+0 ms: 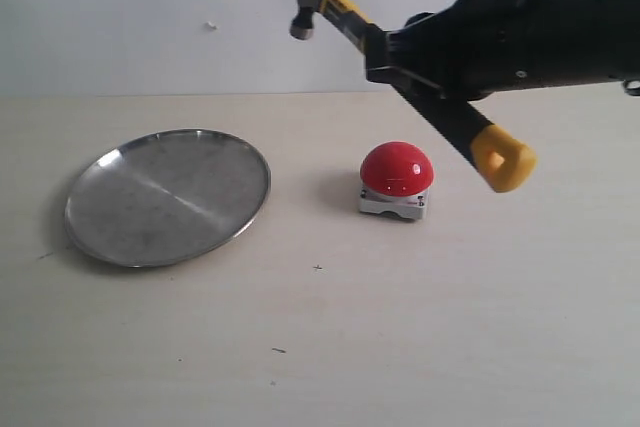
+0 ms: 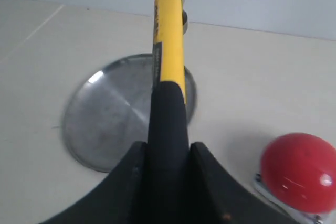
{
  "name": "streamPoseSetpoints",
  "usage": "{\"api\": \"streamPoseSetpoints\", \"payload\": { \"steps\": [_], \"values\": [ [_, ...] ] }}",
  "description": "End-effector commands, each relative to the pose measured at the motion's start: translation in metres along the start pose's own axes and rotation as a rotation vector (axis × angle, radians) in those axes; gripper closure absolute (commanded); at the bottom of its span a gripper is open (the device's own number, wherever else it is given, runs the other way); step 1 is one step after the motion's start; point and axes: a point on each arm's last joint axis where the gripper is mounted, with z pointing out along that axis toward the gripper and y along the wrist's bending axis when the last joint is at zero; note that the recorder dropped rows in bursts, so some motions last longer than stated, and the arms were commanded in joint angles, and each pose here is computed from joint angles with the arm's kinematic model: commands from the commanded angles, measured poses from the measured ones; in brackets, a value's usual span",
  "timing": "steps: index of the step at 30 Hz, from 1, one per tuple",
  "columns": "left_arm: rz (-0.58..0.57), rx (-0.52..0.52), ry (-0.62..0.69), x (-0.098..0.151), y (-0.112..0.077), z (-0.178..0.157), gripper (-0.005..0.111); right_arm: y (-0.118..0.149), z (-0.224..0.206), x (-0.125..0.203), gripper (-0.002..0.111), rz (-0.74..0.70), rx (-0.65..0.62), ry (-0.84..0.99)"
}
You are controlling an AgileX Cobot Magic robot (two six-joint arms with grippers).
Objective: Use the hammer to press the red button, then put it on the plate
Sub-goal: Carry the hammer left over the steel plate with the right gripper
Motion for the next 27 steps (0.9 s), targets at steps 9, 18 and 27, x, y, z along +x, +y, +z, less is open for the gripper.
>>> {"api": "streamPoseSetpoints", "payload": {
  "steps": [9,18,27],
  "values": [
    [0.005,0.001,0.001,0.001,0.0,0.0,0.107,0.053,0.091,-0.006,0.108,0.002,-0.046,-0.028],
    [0.005,0.001,0.001,0.001,0.0,0.0,0.107,0.071,0.152,0.009,0.108,-0.03,-0.04,0.012],
    [0.005,0.001,0.001,0.001,0.0,0.0,0.107,0.061,0.186,0.009,0.108,0.007,0.044,-0.018]
  ]
}}
